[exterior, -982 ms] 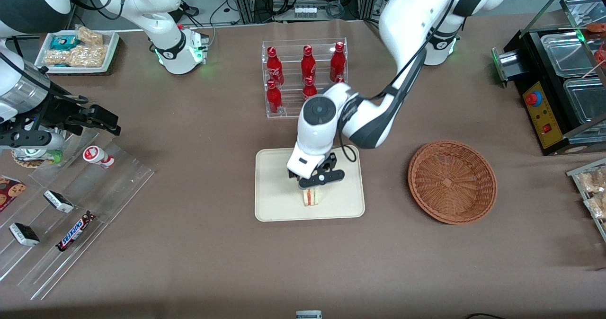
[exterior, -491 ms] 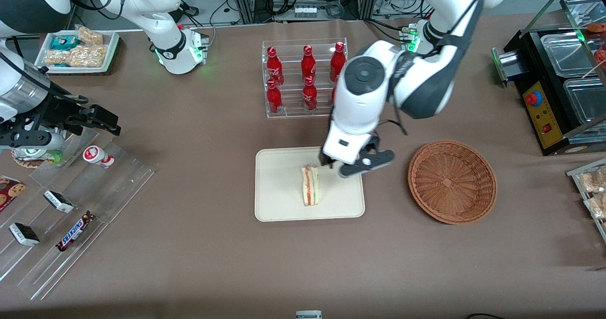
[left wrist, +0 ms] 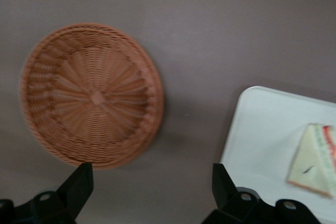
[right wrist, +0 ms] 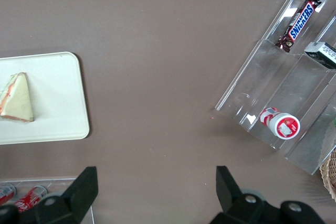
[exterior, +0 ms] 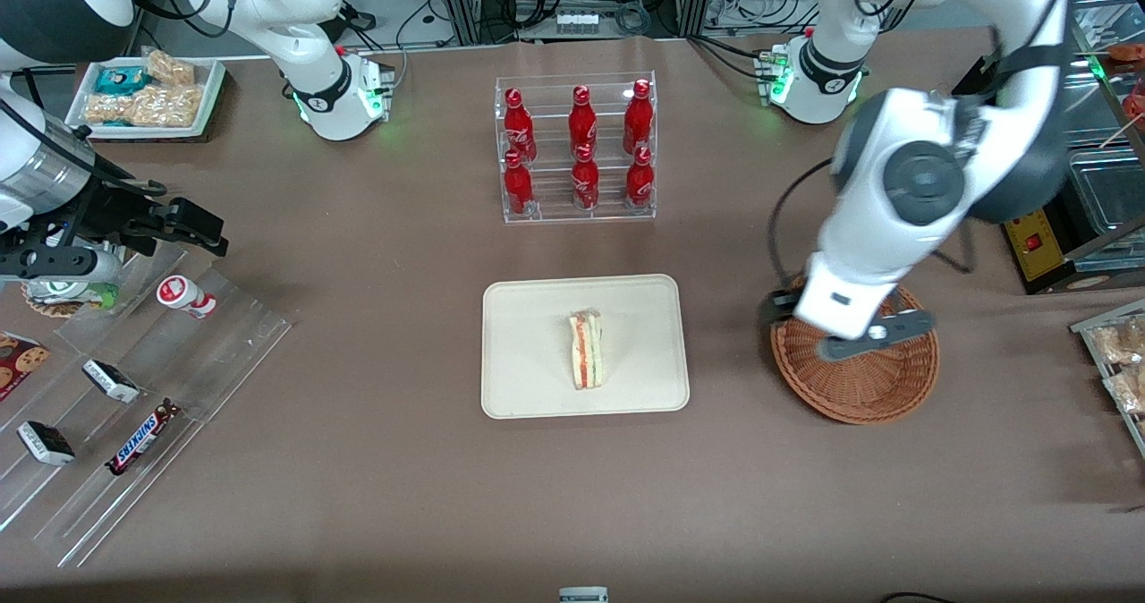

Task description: Place sandwich from basket to tray

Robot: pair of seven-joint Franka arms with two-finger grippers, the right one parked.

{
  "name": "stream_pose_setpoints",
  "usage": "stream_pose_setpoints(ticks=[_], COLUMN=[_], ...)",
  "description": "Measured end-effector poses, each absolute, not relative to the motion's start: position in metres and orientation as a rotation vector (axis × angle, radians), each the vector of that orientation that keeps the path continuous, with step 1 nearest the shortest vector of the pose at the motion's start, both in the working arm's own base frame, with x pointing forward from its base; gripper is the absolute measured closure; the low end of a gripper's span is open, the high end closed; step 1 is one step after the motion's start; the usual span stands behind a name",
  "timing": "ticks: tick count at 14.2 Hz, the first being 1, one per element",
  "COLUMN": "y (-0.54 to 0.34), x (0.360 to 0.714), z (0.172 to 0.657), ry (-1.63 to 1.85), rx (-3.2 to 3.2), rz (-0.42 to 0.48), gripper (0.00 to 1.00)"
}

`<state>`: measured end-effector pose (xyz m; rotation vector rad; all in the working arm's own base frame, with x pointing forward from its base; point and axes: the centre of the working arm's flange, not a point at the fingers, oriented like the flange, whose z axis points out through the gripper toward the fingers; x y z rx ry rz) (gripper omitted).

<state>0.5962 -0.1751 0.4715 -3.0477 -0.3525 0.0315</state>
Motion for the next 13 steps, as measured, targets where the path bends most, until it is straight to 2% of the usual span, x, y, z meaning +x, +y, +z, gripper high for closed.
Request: stream_pose_setpoints(ticks=[3, 6, 10, 13], y=[-0.110, -0.070, -0.036, -0.037], x=[0.582, 0.564, 0.540, 0.538], z=[0.489, 0.528, 0.592, 0.609], ry=[-0.200, -0.063, 0.105, 0.146], rx=[-3.048, -3.082, -3.112, -3.118], rz=[0.116, 0.138, 0.078, 0.029], gripper=[0.00, 0.00, 0.00, 0.00])
